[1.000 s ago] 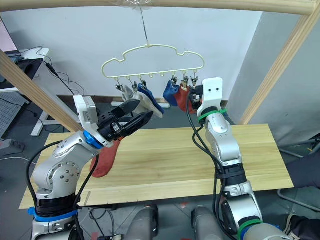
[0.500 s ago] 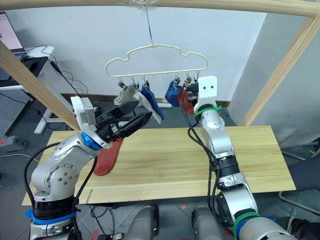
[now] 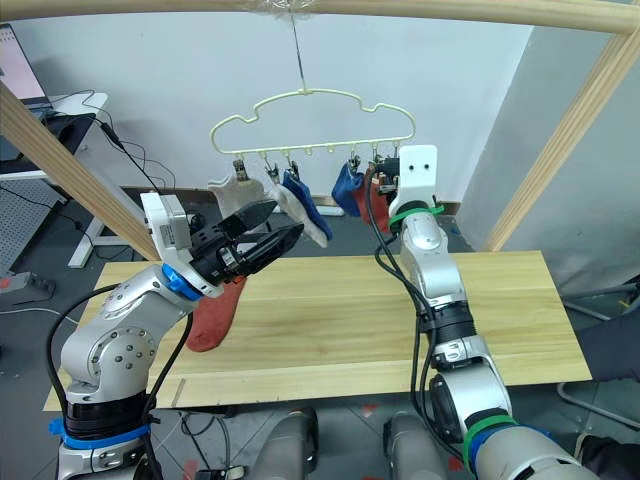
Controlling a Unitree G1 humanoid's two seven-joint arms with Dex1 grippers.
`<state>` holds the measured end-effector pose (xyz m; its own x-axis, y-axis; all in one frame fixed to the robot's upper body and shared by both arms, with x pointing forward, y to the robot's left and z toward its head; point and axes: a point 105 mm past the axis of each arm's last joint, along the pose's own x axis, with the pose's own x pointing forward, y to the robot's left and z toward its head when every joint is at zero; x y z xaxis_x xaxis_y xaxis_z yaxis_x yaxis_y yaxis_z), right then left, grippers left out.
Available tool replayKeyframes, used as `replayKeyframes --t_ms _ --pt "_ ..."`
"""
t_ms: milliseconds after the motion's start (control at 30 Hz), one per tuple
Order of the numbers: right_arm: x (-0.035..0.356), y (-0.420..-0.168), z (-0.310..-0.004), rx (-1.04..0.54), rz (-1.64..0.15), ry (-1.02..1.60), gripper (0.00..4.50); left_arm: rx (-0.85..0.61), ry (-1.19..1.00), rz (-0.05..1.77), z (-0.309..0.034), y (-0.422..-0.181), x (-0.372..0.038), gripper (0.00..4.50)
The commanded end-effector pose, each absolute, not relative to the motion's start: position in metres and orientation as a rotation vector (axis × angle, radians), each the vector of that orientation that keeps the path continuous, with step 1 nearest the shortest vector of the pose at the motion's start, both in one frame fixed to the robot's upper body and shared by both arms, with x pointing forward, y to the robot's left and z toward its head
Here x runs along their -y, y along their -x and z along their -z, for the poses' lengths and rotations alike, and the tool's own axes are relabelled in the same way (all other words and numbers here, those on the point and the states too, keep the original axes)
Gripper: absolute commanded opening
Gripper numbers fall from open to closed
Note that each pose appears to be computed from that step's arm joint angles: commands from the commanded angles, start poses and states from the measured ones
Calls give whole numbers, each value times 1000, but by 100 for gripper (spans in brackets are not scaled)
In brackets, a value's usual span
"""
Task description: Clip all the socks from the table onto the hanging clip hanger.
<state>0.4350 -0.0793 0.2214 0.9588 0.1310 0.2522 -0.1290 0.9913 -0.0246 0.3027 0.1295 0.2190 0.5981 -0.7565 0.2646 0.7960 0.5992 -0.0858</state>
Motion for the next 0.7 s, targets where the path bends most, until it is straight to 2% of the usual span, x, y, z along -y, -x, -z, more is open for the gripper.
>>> replayKeyframes --t_ms 33,700 --pt "78 -434 -242 328 -123 -2 195 293 177 930 -237 -294 -127 450" --pt "73 -440 -242 321 -129 -9 195 295 166 937 -238 -294 -126 450"
